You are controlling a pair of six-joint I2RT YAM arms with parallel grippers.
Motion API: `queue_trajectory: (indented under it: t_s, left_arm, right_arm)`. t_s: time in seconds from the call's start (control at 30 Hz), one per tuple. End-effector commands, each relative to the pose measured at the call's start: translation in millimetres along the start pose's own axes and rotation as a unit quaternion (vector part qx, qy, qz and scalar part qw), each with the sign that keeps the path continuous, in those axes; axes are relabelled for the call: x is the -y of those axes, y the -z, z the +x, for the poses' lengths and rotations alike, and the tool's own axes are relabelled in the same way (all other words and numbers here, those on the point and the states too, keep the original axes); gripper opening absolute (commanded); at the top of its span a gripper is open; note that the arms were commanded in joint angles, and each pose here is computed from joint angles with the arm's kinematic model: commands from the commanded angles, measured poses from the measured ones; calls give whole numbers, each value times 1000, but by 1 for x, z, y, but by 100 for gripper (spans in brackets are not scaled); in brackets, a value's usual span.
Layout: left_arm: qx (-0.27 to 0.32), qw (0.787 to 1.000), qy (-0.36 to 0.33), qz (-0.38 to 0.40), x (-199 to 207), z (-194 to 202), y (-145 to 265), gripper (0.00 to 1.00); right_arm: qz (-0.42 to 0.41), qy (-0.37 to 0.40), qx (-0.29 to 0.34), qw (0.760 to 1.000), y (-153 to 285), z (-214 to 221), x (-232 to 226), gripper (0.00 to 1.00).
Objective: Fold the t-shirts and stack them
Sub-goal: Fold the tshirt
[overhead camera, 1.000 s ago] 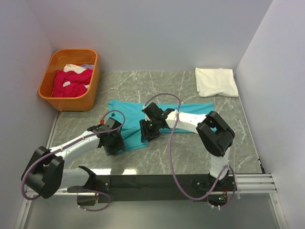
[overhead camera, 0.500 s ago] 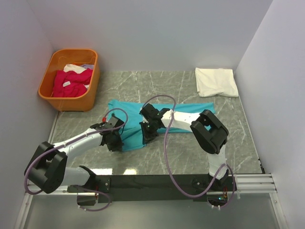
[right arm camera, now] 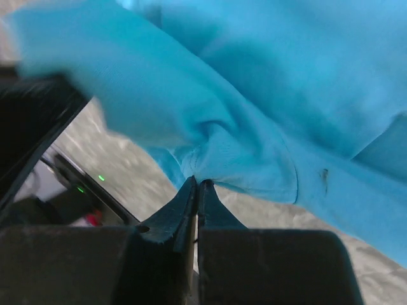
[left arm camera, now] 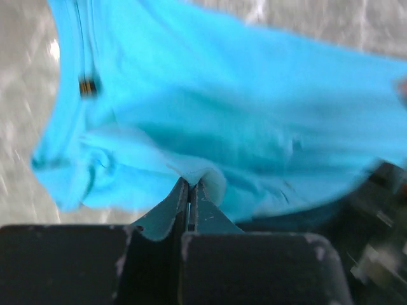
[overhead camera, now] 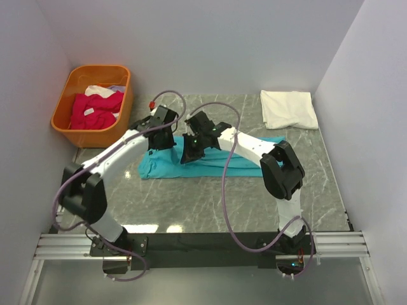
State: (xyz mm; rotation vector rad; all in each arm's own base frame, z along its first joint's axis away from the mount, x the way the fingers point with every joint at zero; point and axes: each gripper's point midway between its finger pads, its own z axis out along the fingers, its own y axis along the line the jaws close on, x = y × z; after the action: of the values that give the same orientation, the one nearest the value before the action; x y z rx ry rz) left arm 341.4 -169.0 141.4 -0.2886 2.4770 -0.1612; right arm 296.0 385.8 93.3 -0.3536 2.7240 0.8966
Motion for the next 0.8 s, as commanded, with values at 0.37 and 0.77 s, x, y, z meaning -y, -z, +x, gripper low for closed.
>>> queue_trajectory:
  t_s: [0.37, 0.77]
  left_arm:
    - [33, 997, -58, -24, 2, -59, -54, 1]
    - [12, 1000, 2, -9, -6, -40, -85, 1]
  right_arm:
    - [-21, -81, 64, 994, -4, -86, 43, 4]
    - [-18, -91, 75, 993, -19, -106, 70, 11]
